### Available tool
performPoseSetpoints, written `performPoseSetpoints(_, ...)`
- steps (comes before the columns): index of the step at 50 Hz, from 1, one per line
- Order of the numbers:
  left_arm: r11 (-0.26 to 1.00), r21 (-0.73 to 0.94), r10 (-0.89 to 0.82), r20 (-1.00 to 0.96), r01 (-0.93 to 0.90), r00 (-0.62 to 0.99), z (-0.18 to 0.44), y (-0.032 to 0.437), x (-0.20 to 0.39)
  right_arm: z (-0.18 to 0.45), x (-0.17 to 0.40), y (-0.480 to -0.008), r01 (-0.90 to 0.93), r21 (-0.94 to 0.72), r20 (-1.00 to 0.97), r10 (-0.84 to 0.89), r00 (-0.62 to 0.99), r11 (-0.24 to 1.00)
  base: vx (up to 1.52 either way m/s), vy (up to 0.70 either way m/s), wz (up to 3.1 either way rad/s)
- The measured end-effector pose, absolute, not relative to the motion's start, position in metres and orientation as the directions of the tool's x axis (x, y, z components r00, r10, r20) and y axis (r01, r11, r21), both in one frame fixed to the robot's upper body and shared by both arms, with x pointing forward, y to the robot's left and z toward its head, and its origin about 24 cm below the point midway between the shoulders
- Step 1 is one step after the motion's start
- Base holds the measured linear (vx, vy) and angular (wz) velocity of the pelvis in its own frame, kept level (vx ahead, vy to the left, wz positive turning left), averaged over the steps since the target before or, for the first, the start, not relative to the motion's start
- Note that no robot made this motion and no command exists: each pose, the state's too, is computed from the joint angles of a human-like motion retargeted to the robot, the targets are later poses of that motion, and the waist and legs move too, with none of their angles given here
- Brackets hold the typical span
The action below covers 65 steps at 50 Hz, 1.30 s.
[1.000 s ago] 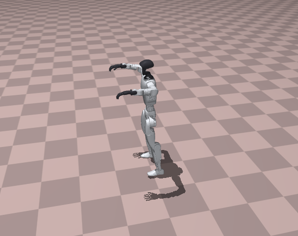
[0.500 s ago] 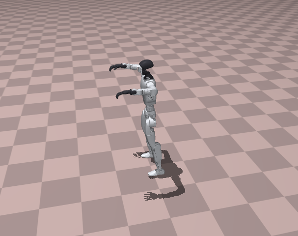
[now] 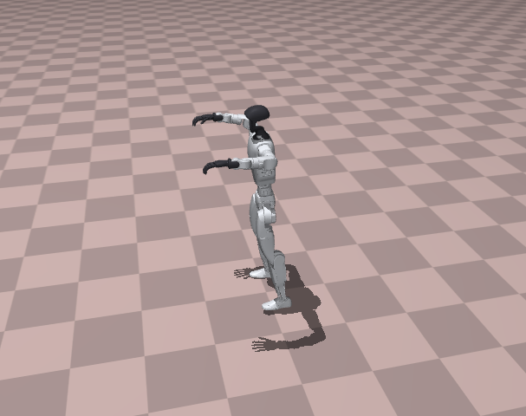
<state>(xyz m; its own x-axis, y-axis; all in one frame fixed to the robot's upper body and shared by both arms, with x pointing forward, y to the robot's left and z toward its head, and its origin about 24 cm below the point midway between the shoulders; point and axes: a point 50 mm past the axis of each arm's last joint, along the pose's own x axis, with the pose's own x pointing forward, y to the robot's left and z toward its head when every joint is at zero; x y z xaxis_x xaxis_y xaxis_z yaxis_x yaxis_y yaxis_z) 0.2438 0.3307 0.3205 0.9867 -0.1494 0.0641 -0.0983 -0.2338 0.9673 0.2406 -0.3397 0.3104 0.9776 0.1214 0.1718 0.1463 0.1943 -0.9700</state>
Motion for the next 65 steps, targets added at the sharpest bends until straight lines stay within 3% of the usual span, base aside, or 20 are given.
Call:
performPoseSetpoints(8, -0.066, 0.988, -0.184, 0.125, -0.139, 0.975, 0.296, 0.332, 0.244, 0.284, 0.246, -0.339, 0.169, -0.926, 0.223, 0.129, 0.966, 0.338, 0.0, 0.0, 0.0)
performPoseSetpoints(13, 0.131, 0.981, -0.172, 0.166, -0.145, 0.971, 0.26, 0.336, 0.255, 0.252, 0.257, -0.338, 0.184, -0.87, 0.259, 0.107, 0.96, 0.457, 0.0, 0.0, 0.0)
performPoseSetpoints(16, 0.313, 0.939, -0.149, 0.199, -0.145, 0.969, 0.228, 0.332, 0.266, 0.228, 0.261, -0.337, 0.217, -0.809, 0.298, 0.062, 0.953, 0.547, 0.06, -0.06, -0.03)
performPoseSetpoints(22, 0.788, 0.598, 0.017, 0.218, -0.148, 0.976, 0.13, 0.306, 0.288, 0.16, 0.262, -0.319, 0.327, -0.542, 0.388, -0.115, 0.915, 0.774, 0.08, -0.08, -0.11)
performPoseSetpoints(25, 0.901, 0.393, 0.176, 0.059, -0.185, 0.983, 0.058, 0.288, 0.291, 0.112, 0.265, -0.296, 0.354, -0.381, 0.339, -0.227, 0.913, 0.854, 0.1, -0.11, -0.08)
performPoseSetpoints(30, 0.927, 0.308, 0.343, -0.461, -0.215, 0.819, -0.069, 0.262, 0.248, 0.024, 0.277, -0.236, 0.254, -0.306, 0.059, -0.248, 0.967, 0.918, 0.11, -0.16, -0.15)
performPoseSetpoints(35, 0.957, 0.23, 0.29, -0.803, -0.177, 0.521, -0.14, 0.235, 0.162, -0.031, 0.286, -0.178, 0.121, -0.271, -0.22, -0.184, 0.958, 0.955, 0.15, -0.19, -0.58)
performPoseSetpoints(43, 0.983, 0.009, 0.063, -0.953, -0.181, 0.295, -0.177, 0.19, 0.033, -0.062, 0.285, -0.148, 0.263, -0.023, -0.446, -0.245, 0.861, 0.965, 0.22, -0.03, -0.65)
performPoseSetpoints(48, 0.999, -0.012, -0.004, -0.978, -0.037, 0.208, -0.175, 0.189, -0.024, -0.072, 0.275, -0.146, 0.255, 0.012, -0.476, -0.219, 0.852, 0.967, 0.3, 0.1, -0.48)
performPoseSetpoints(53, 0.993, 0.102, 0.087, -0.975, 0.065, 0.202, -0.168, 0.213, -0.046, -0.085, 0.25, -0.147, 0.274, 0.058, -0.459, -0.218, 0.861, 0.96, 0.38, 0.18, -0.12)
performPoseSetpoints(58, 0.984, 0.17, 0.163, -0.977, 0.043, 0.141, -0.165, 0.232, -0.05, -0.12, 0.19, -0.165, 0.344, 0.003, -0.581, -0.279, 0.765, 0.939, 0.46, 0.23, 0.49)
performPoseSetpoints(61, 0.959, 0.213, 0.182, -0.968, 0.187, 0.17, -0.166, 0.242, -0.018, -0.141, 0.147, -0.18, 0.398, -0.042, -0.68, -0.318, 0.661, 0.917, 0.44, 0.22, 0.7)
performPoseSetpoints(65, 0.859, 0.347, 0.209, -0.909, 0.377, 0.361, -0.157, 0.256, 0.077, -0.162, 0.09, -0.192, 0.379, -0.113, -0.812, -0.305, 0.498, 0.918, 0.37, 0.13, 0.63)
